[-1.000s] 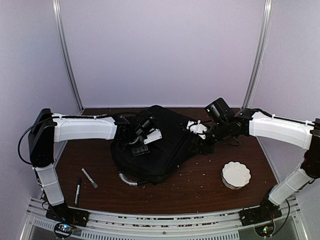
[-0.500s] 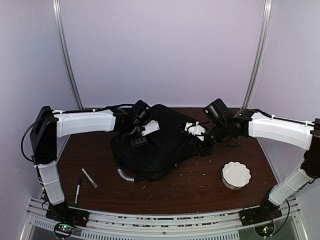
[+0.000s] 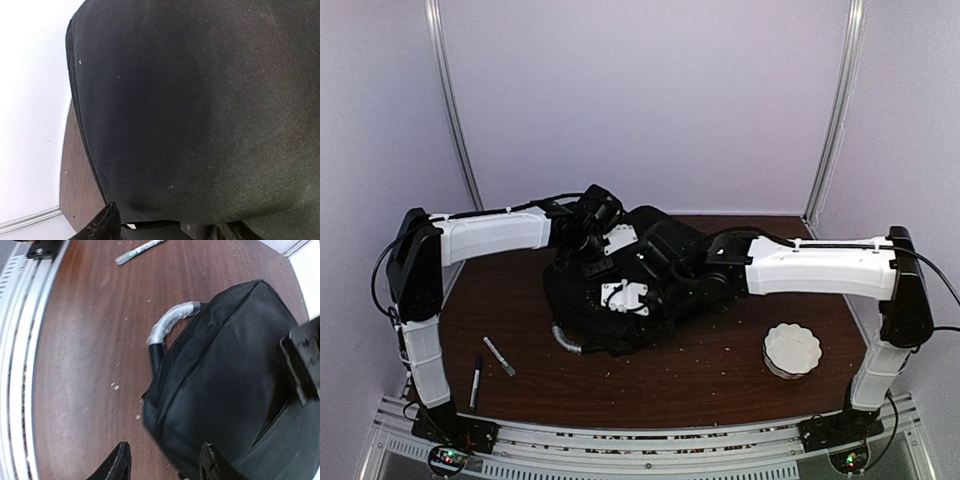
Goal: Pack the student bag
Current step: Adjust the student bag at the center of the board.
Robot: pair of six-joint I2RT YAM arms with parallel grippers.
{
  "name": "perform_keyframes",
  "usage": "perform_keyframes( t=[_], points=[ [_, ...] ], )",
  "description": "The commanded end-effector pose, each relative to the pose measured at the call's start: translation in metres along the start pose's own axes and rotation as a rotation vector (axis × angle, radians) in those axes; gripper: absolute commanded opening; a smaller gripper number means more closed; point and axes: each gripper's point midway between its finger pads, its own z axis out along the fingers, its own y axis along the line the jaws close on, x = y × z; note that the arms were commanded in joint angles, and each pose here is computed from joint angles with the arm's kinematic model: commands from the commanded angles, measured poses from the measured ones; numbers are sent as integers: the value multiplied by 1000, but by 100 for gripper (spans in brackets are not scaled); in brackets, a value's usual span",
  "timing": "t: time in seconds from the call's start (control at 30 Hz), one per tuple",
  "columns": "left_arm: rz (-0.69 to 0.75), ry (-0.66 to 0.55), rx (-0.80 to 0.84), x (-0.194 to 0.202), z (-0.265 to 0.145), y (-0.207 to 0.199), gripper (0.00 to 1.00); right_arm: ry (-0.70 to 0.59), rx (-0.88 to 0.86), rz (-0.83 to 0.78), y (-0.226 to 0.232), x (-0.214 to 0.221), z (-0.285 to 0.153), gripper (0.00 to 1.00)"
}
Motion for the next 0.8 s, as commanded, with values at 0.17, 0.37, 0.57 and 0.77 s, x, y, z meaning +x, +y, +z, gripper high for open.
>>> perform_keyframes(
  t=[0.17,0.37,0.57,0.77],
  points=[
    [-39,-88,26,-15,-7,13,65,80,95,-98,-1,-20,57,52],
    [-44,-101,26,-20,-7,16,65,221,316,-138,-27,-2,81,53],
    [-33,-113,18,-34,-2,23,65,303,411,-160,-35,12,80,30],
    [-14,-111,37,-37,4,20,65,297,341,-202,-19,15,57,0]
  ],
)
